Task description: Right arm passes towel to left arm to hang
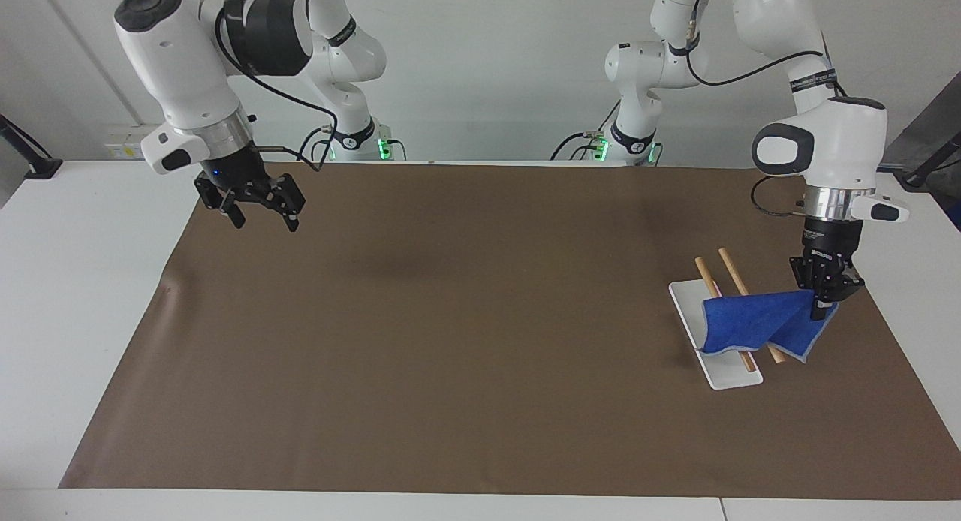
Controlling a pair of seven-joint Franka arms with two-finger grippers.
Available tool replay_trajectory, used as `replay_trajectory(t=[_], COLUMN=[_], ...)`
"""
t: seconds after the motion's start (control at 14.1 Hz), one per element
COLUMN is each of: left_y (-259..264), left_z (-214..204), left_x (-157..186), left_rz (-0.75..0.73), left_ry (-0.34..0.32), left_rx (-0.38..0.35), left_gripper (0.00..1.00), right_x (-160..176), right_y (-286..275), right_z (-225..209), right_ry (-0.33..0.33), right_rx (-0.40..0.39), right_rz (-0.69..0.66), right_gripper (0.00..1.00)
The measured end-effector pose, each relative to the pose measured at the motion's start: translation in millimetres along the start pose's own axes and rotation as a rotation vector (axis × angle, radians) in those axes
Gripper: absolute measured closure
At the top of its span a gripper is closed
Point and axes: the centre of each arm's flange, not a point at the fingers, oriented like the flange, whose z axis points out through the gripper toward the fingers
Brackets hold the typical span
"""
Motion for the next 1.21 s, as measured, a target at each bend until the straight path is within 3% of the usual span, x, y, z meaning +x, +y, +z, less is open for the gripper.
replay_trajectory(t=[0.21,0.64,0.85,0.92,1.21], left_y=[-11.6,-33.3,-47.0,-47.8,-43.5], left_z=[0.4,8.0,12.7,12.3,6.6], left_x=[-4.6,-24.9,-25.0,-24.0,-6.9], left_rz=[0.003,0.029,0.028,0.026,0.001], left_ry=[-0.009,-0.027,-0.024,-0.023,-0.003], left_rx=[0.017,0.043,0.056,0.056,0.034], left_gripper=[0.98,0.98,0.93,0.88,0.43], right_x=[-1.0,-26.0,-25.8,-25.3,-25.3], right_y=[-0.1,-0.6,7.9,9.1,12.5], right_z=[7.5,-17.5,-7.8,-4.0,2.1], right_ry=[-0.016,-0.002,0.005,0.002,-0.011], right_rx=[-0.002,-0.005,-0.072,-0.077,-0.063], right_rz=[0.0,-0.019,-0.058,-0.058,-0.044], right_gripper=[0.0,0.0,0.0,0.0,0.0])
